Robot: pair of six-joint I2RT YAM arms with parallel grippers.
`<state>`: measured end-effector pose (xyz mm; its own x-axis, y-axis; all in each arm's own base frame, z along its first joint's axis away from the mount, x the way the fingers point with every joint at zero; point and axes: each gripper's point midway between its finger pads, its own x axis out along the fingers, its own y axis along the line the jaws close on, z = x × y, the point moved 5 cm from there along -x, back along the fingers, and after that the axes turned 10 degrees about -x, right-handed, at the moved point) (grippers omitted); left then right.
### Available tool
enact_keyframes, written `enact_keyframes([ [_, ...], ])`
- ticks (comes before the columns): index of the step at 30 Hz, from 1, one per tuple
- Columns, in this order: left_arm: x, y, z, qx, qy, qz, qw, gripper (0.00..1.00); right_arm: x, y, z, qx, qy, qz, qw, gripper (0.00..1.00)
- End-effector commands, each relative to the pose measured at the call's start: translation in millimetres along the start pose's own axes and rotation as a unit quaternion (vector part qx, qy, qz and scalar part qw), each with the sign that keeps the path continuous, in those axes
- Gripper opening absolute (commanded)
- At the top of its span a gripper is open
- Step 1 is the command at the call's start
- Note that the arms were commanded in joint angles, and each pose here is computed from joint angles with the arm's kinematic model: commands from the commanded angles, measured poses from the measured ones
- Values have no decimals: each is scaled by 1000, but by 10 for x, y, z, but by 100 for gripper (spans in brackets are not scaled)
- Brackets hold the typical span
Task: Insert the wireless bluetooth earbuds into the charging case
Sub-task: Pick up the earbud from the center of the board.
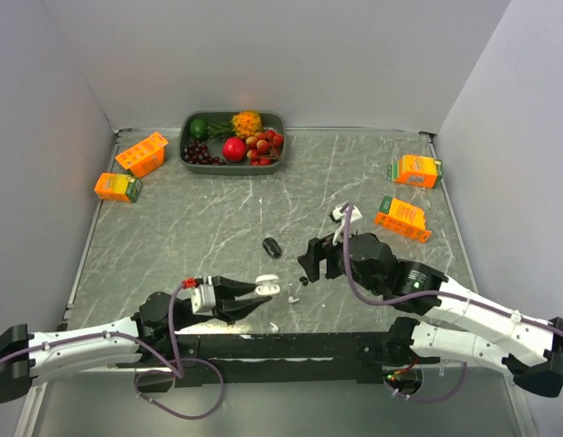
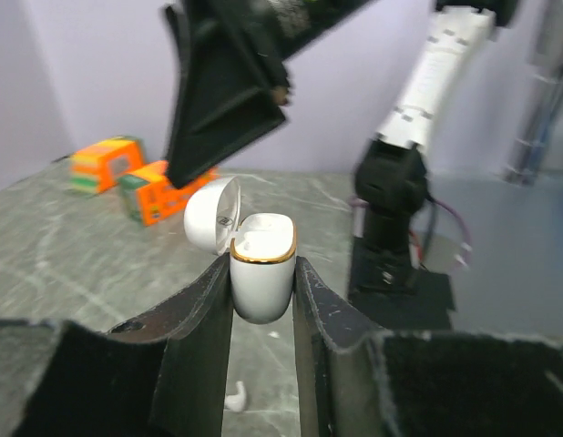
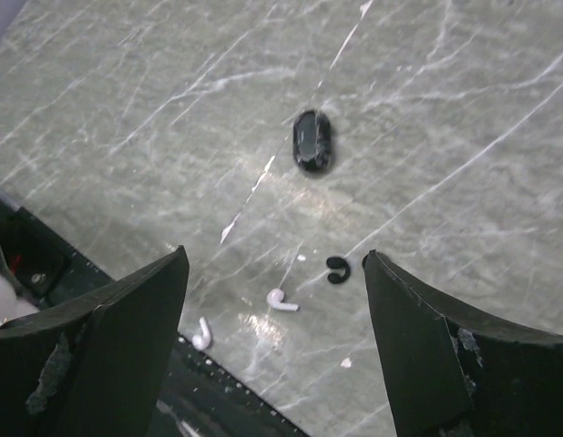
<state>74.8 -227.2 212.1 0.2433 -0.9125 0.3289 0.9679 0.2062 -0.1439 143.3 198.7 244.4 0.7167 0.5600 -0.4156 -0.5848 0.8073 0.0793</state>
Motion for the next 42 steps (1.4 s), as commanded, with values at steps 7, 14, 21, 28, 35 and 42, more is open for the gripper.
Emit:
enact_keyframes([
  [7,56,-528,140,-22,-17,-205,978,1,-221,40,66,68,-43,67,994,87],
  [14,82,-364,227,-8,-37,-137,990,1,-363,147,125,40,-41,125,990,83],
  [21,106,-199,396,-21,-44,-55,997,1,-464,153,262,25,-68,138,988,82],
  [28,-57,-84,321,17,-15,-14,1000,1,39,82,-442,-6,59,83,995,77],
  [35,-75,33,253,84,3,52,995,1,395,149,-877,0,198,48,979,71],
  [42,-134,66,278,78,-13,73,994,1,529,203,-1007,-41,202,63,977,70],
])
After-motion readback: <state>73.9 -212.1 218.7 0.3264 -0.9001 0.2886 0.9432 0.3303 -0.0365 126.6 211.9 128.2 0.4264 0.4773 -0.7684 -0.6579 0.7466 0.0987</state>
